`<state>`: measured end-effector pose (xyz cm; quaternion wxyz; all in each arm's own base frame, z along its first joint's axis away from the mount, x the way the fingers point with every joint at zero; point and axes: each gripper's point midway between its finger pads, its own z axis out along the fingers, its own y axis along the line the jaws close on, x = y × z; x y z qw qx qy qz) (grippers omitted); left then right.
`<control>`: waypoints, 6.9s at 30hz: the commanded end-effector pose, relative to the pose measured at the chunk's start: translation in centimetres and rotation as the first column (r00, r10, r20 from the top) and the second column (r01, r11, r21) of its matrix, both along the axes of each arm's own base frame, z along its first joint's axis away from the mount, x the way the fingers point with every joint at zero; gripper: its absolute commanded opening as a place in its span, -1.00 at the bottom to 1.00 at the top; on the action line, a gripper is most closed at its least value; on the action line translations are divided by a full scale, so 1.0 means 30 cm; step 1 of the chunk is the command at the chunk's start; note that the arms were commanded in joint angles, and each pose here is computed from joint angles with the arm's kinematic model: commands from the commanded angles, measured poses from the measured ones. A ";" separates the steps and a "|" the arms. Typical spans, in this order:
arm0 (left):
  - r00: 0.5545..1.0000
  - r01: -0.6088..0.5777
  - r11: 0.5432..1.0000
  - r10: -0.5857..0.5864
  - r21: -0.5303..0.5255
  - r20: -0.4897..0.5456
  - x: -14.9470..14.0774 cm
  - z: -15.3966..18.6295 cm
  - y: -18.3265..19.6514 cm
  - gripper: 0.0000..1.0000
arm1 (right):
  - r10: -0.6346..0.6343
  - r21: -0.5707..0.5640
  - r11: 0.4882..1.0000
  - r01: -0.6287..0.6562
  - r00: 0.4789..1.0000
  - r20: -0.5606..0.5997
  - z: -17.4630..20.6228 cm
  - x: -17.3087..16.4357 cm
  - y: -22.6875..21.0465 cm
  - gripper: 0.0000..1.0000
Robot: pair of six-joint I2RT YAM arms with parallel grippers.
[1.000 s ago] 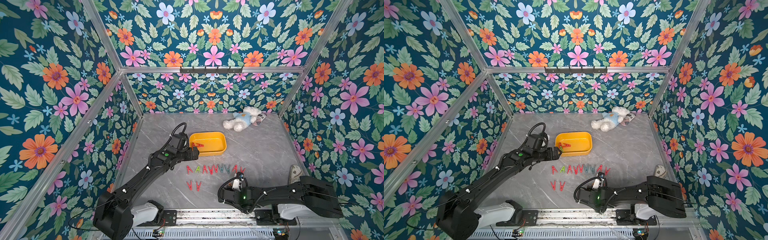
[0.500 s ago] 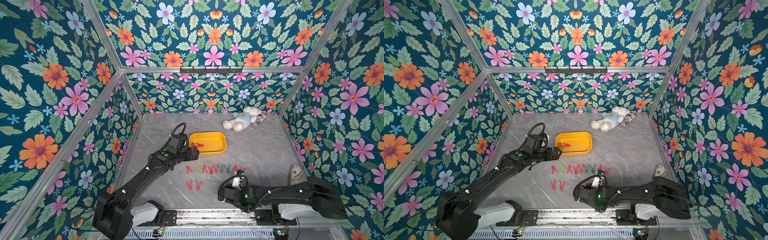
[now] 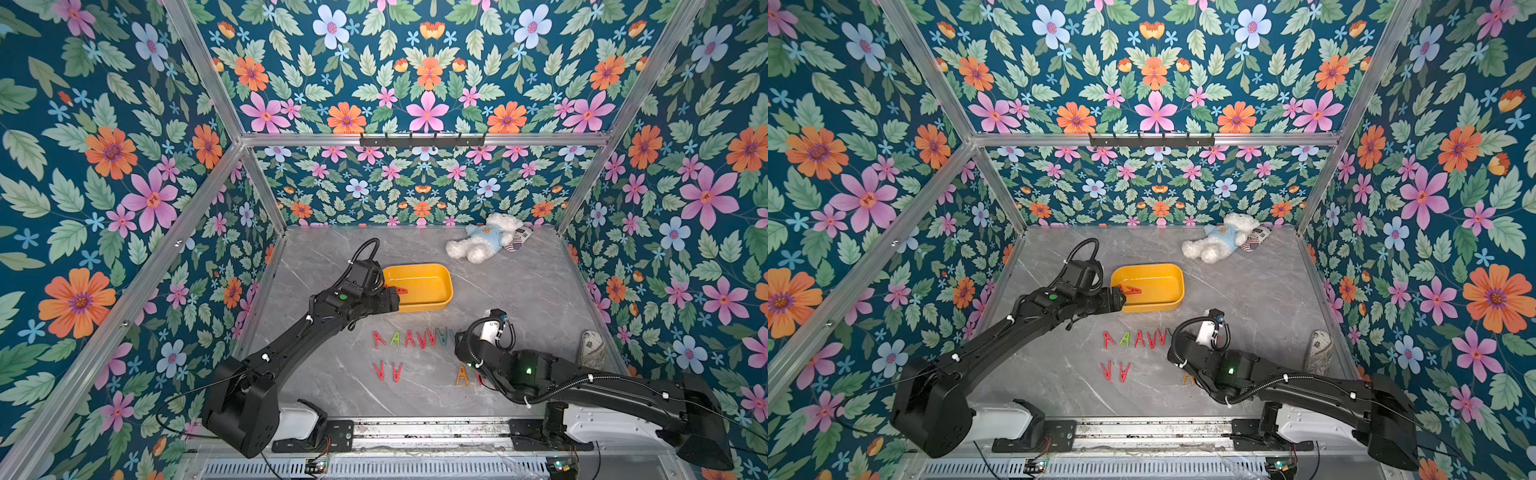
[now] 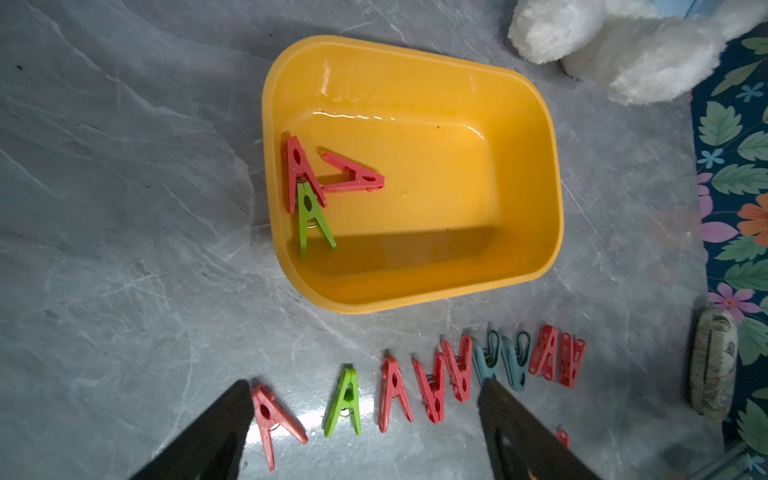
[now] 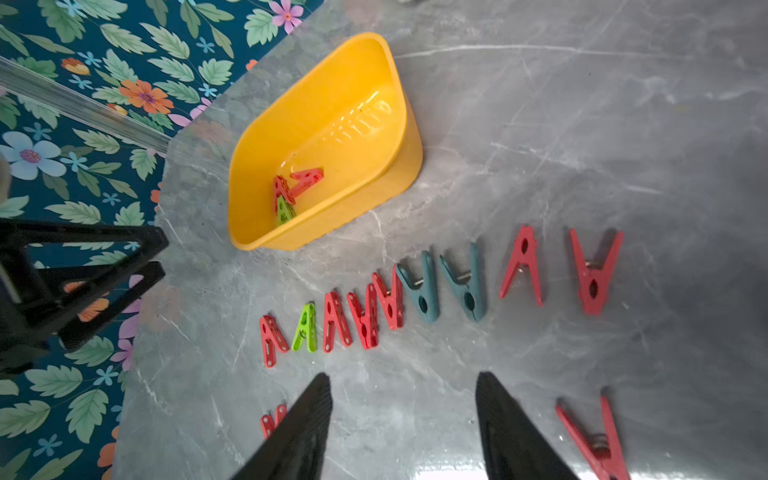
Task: Take the clothespins out of the storage box
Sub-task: Pick up the clothespin from the storage box, then place the clothespin at the center of the board, then pick up the clothespin from the storage box.
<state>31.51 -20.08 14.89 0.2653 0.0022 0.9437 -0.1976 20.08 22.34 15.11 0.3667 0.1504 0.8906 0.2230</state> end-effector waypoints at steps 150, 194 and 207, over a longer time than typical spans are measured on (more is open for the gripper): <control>0.990 -0.032 0.985 0.055 0.168 -0.131 -0.424 -0.214 -0.238 -0.01 | 0.345 0.119 0.930 -0.348 0.937 0.044 0.057 0.251 0.101 0.99; 0.963 -0.190 0.946 0.232 0.262 -0.136 0.355 -0.303 -0.103 0.08 | 0.256 0.059 0.964 -0.258 0.965 0.050 0.080 0.433 0.102 0.99; 0.959 -0.164 0.937 0.224 0.309 -0.172 0.394 -0.383 -0.123 0.07 | 0.238 0.035 0.970 -0.239 0.970 0.045 0.074 0.450 0.076 0.99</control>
